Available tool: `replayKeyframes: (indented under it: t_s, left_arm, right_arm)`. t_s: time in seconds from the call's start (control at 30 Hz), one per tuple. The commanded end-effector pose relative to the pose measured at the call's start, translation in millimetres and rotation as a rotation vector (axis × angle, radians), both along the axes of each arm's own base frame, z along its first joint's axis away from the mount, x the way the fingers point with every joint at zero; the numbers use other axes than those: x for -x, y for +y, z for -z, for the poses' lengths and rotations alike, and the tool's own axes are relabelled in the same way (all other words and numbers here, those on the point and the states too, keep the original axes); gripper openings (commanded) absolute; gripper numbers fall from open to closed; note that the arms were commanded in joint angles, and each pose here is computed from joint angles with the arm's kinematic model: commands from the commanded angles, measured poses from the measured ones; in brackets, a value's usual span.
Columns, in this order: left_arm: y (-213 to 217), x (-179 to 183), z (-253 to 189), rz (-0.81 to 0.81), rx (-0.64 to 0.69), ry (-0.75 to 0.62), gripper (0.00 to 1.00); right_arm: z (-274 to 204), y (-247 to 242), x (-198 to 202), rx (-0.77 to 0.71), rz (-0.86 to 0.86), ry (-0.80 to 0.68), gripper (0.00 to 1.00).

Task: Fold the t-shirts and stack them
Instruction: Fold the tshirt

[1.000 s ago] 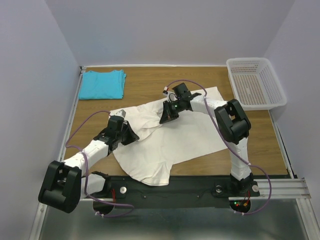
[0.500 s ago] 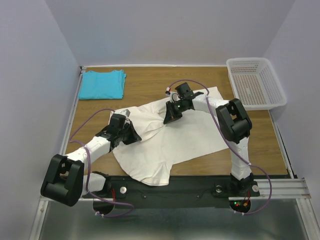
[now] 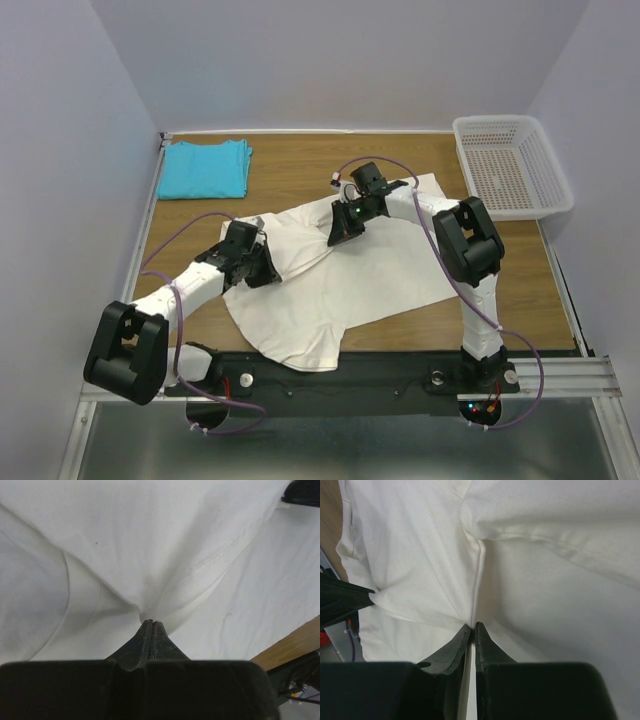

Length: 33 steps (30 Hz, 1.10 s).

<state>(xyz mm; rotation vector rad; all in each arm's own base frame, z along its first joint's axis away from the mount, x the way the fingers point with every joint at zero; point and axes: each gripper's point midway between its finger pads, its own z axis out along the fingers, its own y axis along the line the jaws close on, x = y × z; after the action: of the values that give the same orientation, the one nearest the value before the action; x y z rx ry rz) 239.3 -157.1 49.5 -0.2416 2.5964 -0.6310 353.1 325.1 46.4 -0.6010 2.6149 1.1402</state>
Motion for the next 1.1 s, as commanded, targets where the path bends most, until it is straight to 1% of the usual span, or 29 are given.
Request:
replayKeyframes:
  t_s: [0.0, 0.1, 0.17, 0.2, 0.27, 0.3, 0.37, 0.4, 0.47, 0.5, 0.57, 0.6, 0.67, 0.7, 0.8, 0.83, 0.87, 0.9, 0.93, 0.97, 1.0, 1.07]
  left_arm:
    - [-8.3, 9.5, 5.5, 0.070, -0.038, 0.051, 0.00]
    - [-18.7, 16.9, 8.6, 0.127, -0.035, 0.074, 0.00]
    - [-21.5, 19.5, 10.6, 0.144, -0.036, 0.085, 0.07]
    - [-23.0, 19.6, 9.4, 0.149, -0.033, 0.087, 0.15]
    - [-24.2, 20.7, 7.0, 0.155, -0.031, 0.084, 0.23]
    - [-24.2, 19.0, 0.6, 0.151, -0.027, 0.066, 0.32]
    - [-19.8, 13.2, -12.4, 0.123, -0.040, 0.024, 0.40]
    - [-15.4, 8.8, -17.3, 0.103, -0.061, 0.000, 0.46]
    - [-10.9, 4.7, -26.6, 0.076, -0.075, -0.030, 0.50]
    - [-8.8, 2.7, -36.5, 0.060, -0.076, -0.057, 0.52]
    - [-2.5, -3.2, -44.8, 0.015, -0.089, -0.094, 0.56]
    - [1.1, -7.1, -51.8, -0.007, -0.083, -0.127, 0.60]
    - [10.1, -14.9, -57.5, -0.067, -0.088, -0.161, 0.64]
    - [19.8, -22.2, -60.2, -0.115, -0.091, -0.187, 0.67]
    - [41.3, -42.3, -62.7, -0.219, -0.072, -0.232, 0.68]
    - [63.0, -54.2, -64.1, -0.300, -0.065, -0.246, 0.68]
    - [69.0, -60.3, -66.0, -0.321, -0.040, -0.260, 0.68]
    - [77.5, -71.6, -70.5, -0.352, -0.018, -0.304, 0.68]
    - [91.9, -80.2, -75.0, -0.397, -0.011, -0.331, 0.68]
    - [100.1, -86.7, -75.3, -0.420, -0.013, -0.342, 0.68]
    - [107.0, -97.3, -82.4, -0.439, -0.006, -0.383, 0.68]
    - [121.0, -113.2, -82.6, -0.464, 0.006, -0.394, 0.67]
  right_arm:
    - [-14.5, 3.4, -12.9, -0.025, -0.008, -0.045, 0.11]
    - [-12.7, 3.0, -12.8, -0.021, -0.009, -0.044, 0.15]
    - [-12.0, 2.9, -12.7, -0.021, -0.009, -0.042, 0.16]
    - [-12.0, 2.3, -13.2, -0.021, -0.008, -0.043, 0.17]
    - [-12.9, 2.0, -12.0, -0.018, -0.009, -0.046, 0.18]
    - [-13.3, 1.5, -12.4, -0.015, -0.008, -0.050, 0.21]
    - [-16.0, 0.5, -12.6, -0.013, -0.008, -0.061, 0.23]
    - [-16.1, -0.8, -12.8, -0.007, -0.008, -0.069, 0.27]
    - [-19.4, -1.5, -13.2, -0.007, -0.010, -0.082, 0.31]
    - [-22.2, -3.1, -12.3, -0.007, -0.009, -0.087, 0.36]
    - [-26.7, -3.9, -12.5, -0.011, -0.015, -0.102, 0.41]
    - [-30.6, -5.1, -12.6, -0.016, -0.015, -0.109, 0.45]
    - [-34.1, -6.8, -13.2, -0.022, -0.022, -0.121, 0.48]
    - [-36.7, -6.5, -13.5, -0.027, -0.028, -0.131, 0.50]
    - [-41.2, -5.3, -13.6, -0.047, -0.049, -0.143, 0.50]
    - [-44.1, -5.0, -14.1, -0.055, -0.055, -0.151, 0.51]
    - [-49.4, -7.0, -19.1, -0.066, -0.059, -0.169, 0.51]
    - [-54.3, -7.1, -19.9, -0.089, -0.071, -0.172, 0.51]
    - [-62.5, -8.8, -23.6, -0.106, -0.084, -0.200, 0.51]
    - [-67.6, -16.4, -30.4, -0.120, -0.074, -0.212, 0.51]
    - [-74.5, -17.6, -29.3, -0.156, -0.092, -0.212, 0.52]
    - [-88.4, -31.9, -38.8, -0.182, -0.087, -0.256, 0.52]
